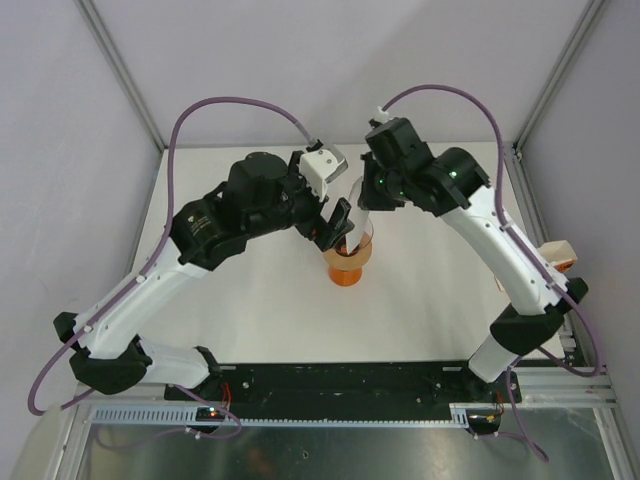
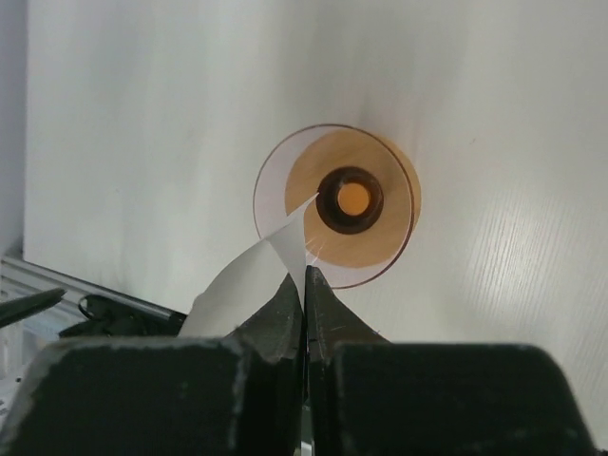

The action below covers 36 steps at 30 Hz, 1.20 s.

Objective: Place the coffee filter in the dripper

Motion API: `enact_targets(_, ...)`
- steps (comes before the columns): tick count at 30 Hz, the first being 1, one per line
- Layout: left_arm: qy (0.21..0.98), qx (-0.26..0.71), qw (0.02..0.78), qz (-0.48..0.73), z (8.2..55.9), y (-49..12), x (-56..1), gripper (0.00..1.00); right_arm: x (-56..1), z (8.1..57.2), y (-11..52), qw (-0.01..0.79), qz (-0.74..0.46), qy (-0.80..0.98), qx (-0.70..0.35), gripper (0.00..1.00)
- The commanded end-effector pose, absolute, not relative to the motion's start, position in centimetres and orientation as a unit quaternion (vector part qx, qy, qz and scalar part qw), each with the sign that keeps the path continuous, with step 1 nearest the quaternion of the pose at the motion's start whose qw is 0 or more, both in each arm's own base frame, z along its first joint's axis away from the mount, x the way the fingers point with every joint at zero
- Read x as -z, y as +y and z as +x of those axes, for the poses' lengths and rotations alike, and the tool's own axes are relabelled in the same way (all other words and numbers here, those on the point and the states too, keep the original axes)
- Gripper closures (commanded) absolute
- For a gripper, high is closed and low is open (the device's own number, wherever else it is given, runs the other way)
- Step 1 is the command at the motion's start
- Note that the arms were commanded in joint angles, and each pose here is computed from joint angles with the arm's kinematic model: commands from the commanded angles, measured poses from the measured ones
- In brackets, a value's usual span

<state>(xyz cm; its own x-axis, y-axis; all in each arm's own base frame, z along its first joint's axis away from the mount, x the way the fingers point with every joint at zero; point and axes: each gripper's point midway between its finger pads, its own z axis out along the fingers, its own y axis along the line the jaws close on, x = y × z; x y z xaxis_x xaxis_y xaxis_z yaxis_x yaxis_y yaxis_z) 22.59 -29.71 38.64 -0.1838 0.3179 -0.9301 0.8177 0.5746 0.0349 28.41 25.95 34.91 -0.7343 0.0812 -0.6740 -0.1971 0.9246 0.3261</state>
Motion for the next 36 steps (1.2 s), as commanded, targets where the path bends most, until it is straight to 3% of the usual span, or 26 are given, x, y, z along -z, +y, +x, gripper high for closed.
enact_targets(1,0.740,0.265,0.509,0.349,23.0,-29.7,-39.6,0.06,-33.2,27.0,26.4,0.322,-0.060,0.930,-0.165,1.00)
enact_targets(5,0.753,0.240,0.517,0.328,25.0,-29.1,-38.6,0.11,-32.3,26.9,27.3,0.311,-0.069,0.934,-0.162,1.00)
enact_targets(14,0.771,0.243,0.480,0.341,26.4,-30.2,-35.1,0.39,-31.8,27.2,28.1,0.306,-0.077,0.934,-0.166,1.00)
enact_targets(26,0.795,0.259,0.435,0.333,27.2,-30.3,-31.9,0.58,-30.8,27.9,27.9,0.297,-0.081,0.934,-0.180,1.00)
enact_targets(32,0.808,0.273,0.416,0.315,27.7,-29.6,-30.9,0.94,-30.1,28.0,28.2,0.292,-0.092,0.933,-0.188,1.00)
enact_targets(36,0.815,0.289,0.405,0.298,27.5,-29.2,-30.8,0.99,-29.8,28.2,28.1,0.302,-0.092,0.930,-0.187,0.84)
